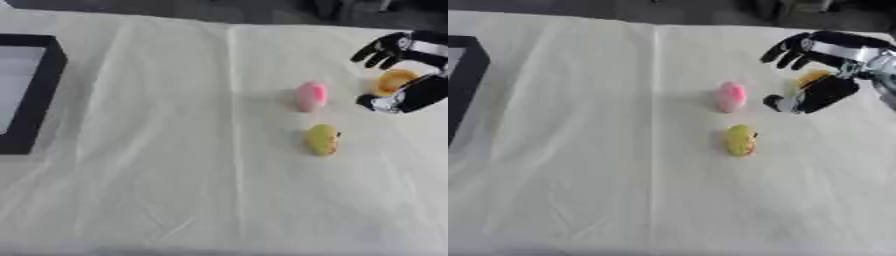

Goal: Pick up the objects with one hand, pass them to the other hand, and then place them into the box on the other side of the table.

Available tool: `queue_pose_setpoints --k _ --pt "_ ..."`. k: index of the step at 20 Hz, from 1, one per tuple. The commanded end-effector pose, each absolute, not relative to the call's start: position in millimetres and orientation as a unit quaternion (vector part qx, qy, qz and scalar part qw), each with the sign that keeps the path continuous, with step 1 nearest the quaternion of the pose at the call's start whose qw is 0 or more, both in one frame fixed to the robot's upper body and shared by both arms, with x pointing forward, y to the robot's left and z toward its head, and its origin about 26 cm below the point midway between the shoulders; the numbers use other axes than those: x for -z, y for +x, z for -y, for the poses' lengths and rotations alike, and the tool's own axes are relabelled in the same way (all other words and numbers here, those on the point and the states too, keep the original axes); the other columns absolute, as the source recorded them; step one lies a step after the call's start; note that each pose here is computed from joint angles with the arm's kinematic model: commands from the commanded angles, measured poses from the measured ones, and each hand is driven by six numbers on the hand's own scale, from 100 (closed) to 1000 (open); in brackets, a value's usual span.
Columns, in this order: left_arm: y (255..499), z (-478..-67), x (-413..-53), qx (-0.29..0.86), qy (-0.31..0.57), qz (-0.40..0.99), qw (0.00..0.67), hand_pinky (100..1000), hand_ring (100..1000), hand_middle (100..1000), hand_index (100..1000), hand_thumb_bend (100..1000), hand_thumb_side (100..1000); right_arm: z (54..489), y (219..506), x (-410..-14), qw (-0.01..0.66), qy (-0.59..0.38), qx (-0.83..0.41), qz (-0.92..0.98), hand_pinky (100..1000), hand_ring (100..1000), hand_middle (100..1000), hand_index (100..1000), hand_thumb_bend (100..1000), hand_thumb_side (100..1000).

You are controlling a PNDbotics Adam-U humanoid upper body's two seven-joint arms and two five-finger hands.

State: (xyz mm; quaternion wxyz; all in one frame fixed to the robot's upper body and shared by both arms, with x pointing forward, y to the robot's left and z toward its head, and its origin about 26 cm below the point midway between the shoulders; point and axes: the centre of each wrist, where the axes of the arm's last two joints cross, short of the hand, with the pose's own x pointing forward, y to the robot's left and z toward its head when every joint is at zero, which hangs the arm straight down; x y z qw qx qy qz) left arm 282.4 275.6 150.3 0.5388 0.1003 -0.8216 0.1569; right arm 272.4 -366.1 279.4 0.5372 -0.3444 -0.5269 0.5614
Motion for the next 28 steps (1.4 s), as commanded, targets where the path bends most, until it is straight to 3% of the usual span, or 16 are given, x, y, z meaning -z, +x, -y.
queue_pose_setpoints --k 1,6,28 --pt "280.5 -278.6 -158.1 -0.145 0.106 0.830 0.528 923 736 829 917 384 830 369.1 272.4 -297.4 0.515 -0.447 -0.576 0.451 893 908 881 898 527 119" --pt "280.5 -277.8 -157.8 -0.144 0.105 0.829 0.530 923 736 829 918 383 832 384.6 284.1 -297.2 0.516 -0.516 -0.567 0.382 895 910 880 900 519 114" --pt "284.1 -272.8 -164.2 -0.138 0.093 0.839 0.519 923 734 832 917 369 839 484.1 335.7 -282.2 0.604 -0.564 -0.483 0.292 893 900 864 904 501 109"
